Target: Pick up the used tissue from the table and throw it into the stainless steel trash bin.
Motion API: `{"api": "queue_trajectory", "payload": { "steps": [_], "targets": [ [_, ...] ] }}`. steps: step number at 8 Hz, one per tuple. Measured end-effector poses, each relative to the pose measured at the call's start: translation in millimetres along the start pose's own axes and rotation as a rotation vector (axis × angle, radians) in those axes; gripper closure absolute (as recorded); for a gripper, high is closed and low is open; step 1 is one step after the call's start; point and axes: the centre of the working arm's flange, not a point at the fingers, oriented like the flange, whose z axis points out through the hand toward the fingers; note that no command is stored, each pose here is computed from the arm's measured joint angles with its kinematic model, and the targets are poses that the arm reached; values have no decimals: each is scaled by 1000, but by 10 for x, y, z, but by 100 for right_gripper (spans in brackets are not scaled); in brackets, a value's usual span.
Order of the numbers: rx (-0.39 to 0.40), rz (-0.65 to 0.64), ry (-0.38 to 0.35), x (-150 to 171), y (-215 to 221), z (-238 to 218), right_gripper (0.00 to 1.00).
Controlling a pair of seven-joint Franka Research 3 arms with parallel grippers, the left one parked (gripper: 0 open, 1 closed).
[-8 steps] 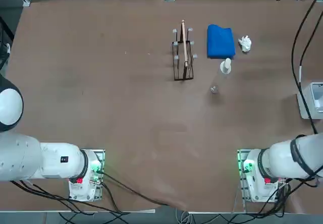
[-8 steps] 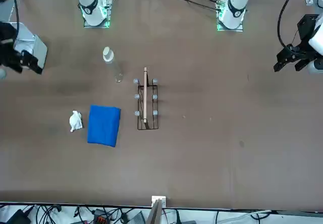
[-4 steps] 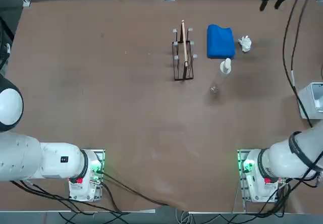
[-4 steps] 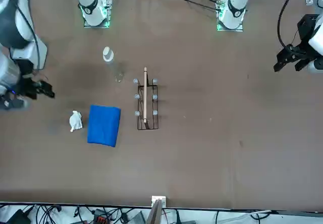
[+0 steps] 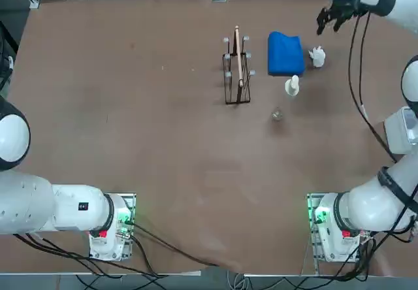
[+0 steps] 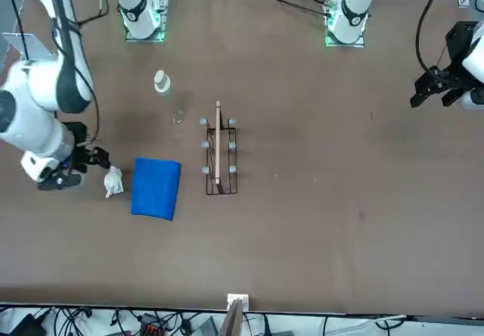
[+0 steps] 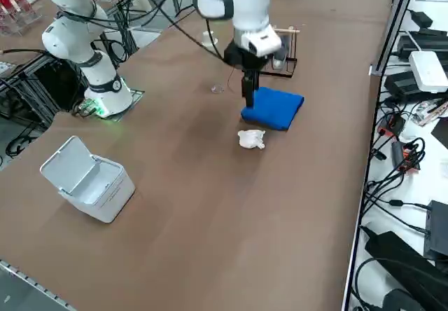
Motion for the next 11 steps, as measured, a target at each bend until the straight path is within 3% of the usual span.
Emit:
{"api": "queue_trajectory", "payload": {
  "steps": [5,8,11],
  "targets": [
    [-54,-15,-3,45,206,624,0],
    [-59,-21,25,102,205,967,0],
    [-56,-28,0,84,169,1243,1]
  ]
}}
